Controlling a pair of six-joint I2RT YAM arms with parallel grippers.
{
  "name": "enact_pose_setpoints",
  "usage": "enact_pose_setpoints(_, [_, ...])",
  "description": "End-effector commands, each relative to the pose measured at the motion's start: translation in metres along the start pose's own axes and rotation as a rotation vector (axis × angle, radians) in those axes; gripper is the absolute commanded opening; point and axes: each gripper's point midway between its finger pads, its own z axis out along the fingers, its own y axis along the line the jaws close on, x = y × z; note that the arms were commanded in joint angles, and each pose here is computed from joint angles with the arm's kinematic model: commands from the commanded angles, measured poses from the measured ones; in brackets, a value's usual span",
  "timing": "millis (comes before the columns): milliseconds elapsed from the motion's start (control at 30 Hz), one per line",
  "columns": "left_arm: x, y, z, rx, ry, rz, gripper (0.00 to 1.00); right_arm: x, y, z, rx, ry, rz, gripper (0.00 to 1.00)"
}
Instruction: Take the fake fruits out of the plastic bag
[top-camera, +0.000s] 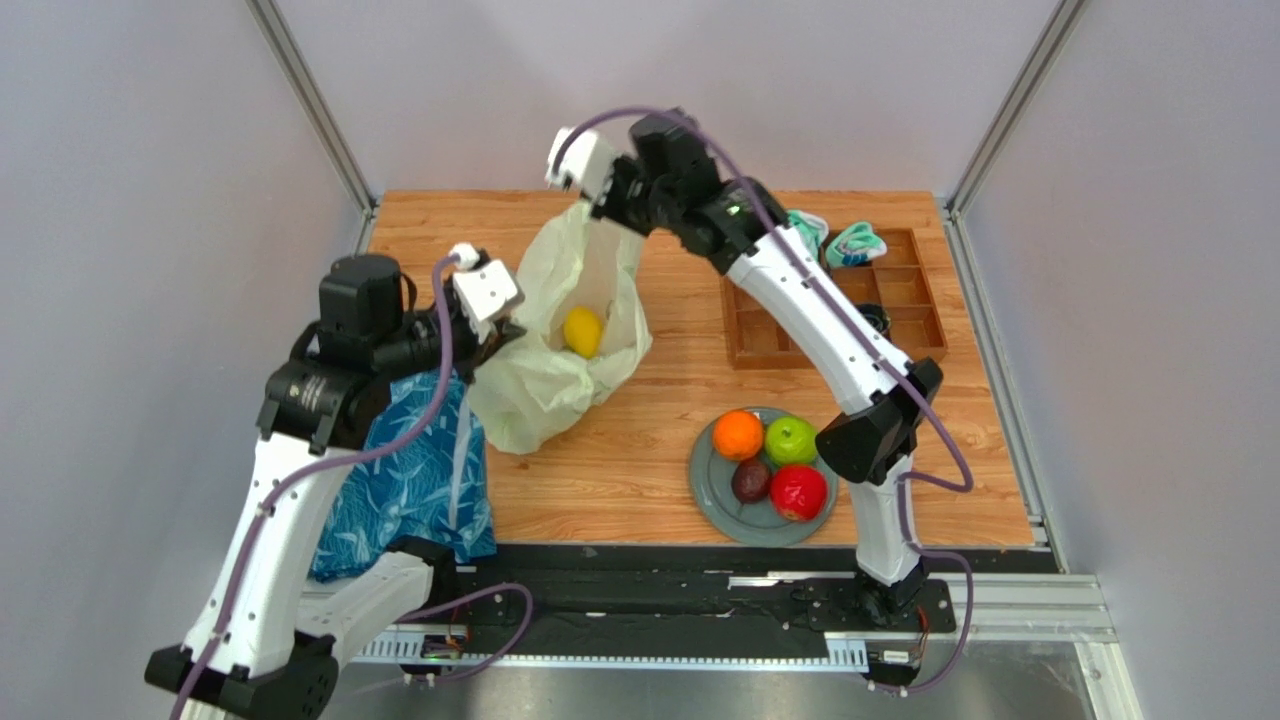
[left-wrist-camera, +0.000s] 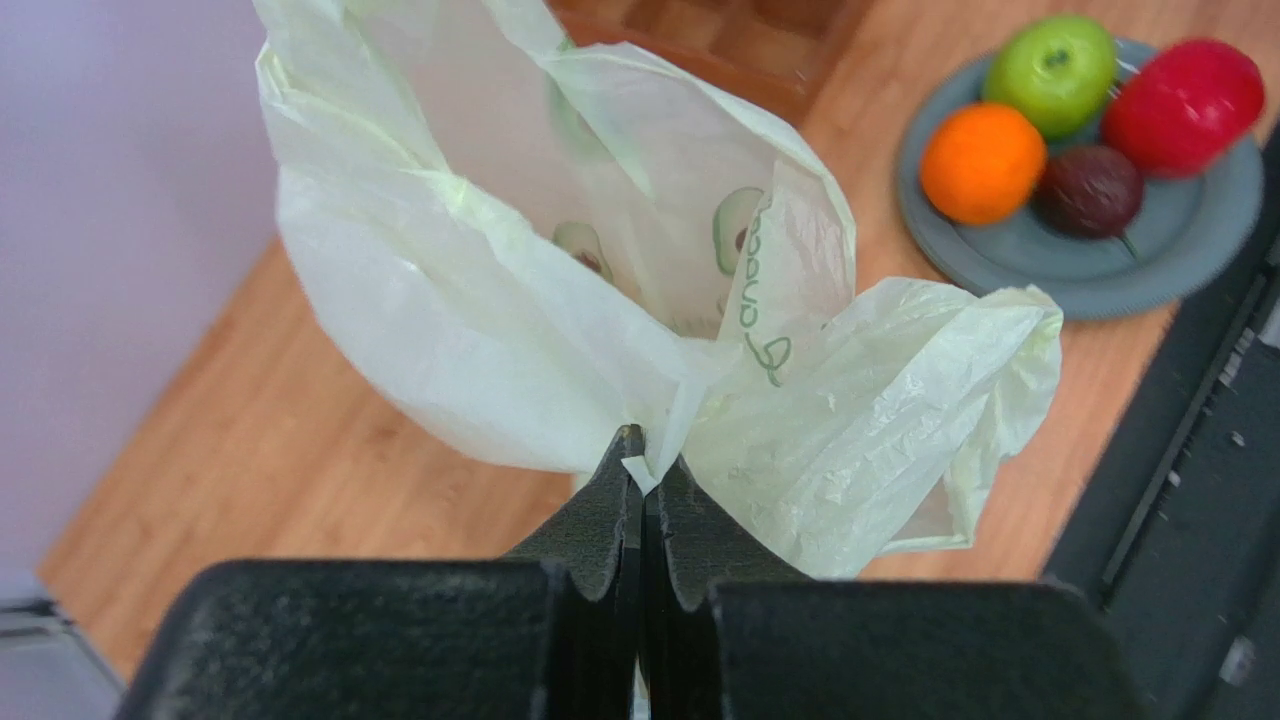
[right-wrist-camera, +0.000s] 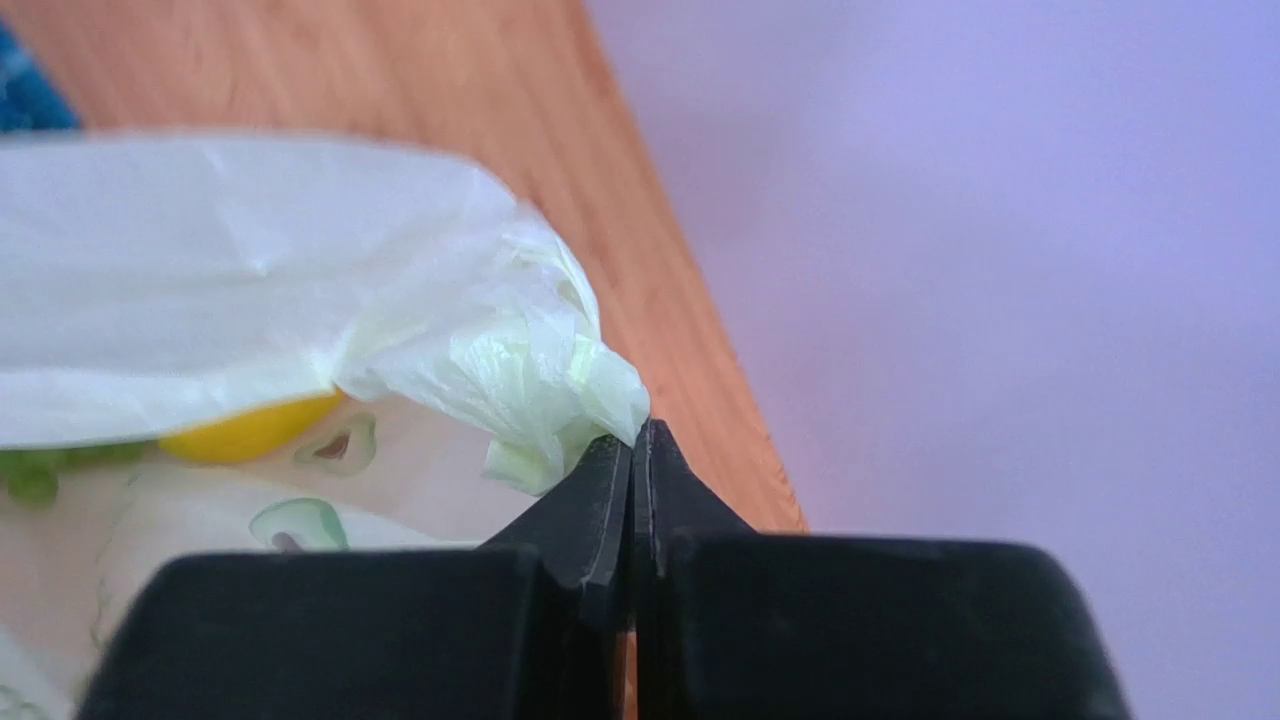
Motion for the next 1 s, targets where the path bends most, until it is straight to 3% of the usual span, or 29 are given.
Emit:
enact_pose_setpoints(0, [-0.085,0.049,-0.008,-0.122,-0.170,0.173,0.00,-0.047,-0.029,-0.029,0.015,-0.235,0.283,0.00])
enact_pose_setpoints(67, [-0.118,0.057,-0.021,-0.149,-0.233,0.216,0.00,-0.065,-0.039,-0.057,0.051,-0.310,0.308,0.00])
enact_pose_setpoints(133, [-0.141,0.052,-0.034,-0.140,-0.286,0.251,0.00,-0.049,-0.020,-0.058,0.006,-0.267,0.374,0.00])
enact_pose_setpoints(167, [-0.143,0.047,-0.039,-0.128,-0.291,0.252,0.00,-0.055,-0.021,-0.083,0.014,-0.290,0.384,0.00])
enact_pose_setpoints(233, [-0.143,0.032,-0.045,-0.082,-0.304,0.253,0.00,-0.028,0.012,-0.084,-0.046,-0.216,0.389,0.00])
enact_pose_setpoints(400, [-0.089,-0.035,-0.066,0.091,-0.216,0.210,0.00,0.001,0.062,-0.154,-0.143,-0.192,0.419,0.00])
enact_pose_setpoints(567, [-0.007,-0.096,-0.074,0.228,-0.091,0.123,0.00,0.074,0.092,-0.152,-0.059,0.007,0.523,0.00])
enact_pose_setpoints(600, [0.000,-0.102,-0.075,0.239,-0.089,0.114,0.00,0.077,0.088,-0.153,-0.031,0.016,0.530,0.03])
enact_pose_setpoints(667, [0.011,-0.110,-0.074,0.246,-0.082,0.082,0.00,0.055,0.071,-0.162,-0.007,-0.053,0.518,0.20])
enact_pose_setpoints(800, [0.008,-0.108,-0.074,0.233,-0.085,0.052,0.00,-0.018,0.069,-0.187,-0.178,-0.242,0.438,0.66])
enact_pose_setpoints(967, [0.000,-0.103,-0.069,0.238,-0.102,0.025,0.00,-0.046,0.141,-0.187,-0.494,-0.234,0.375,0.70])
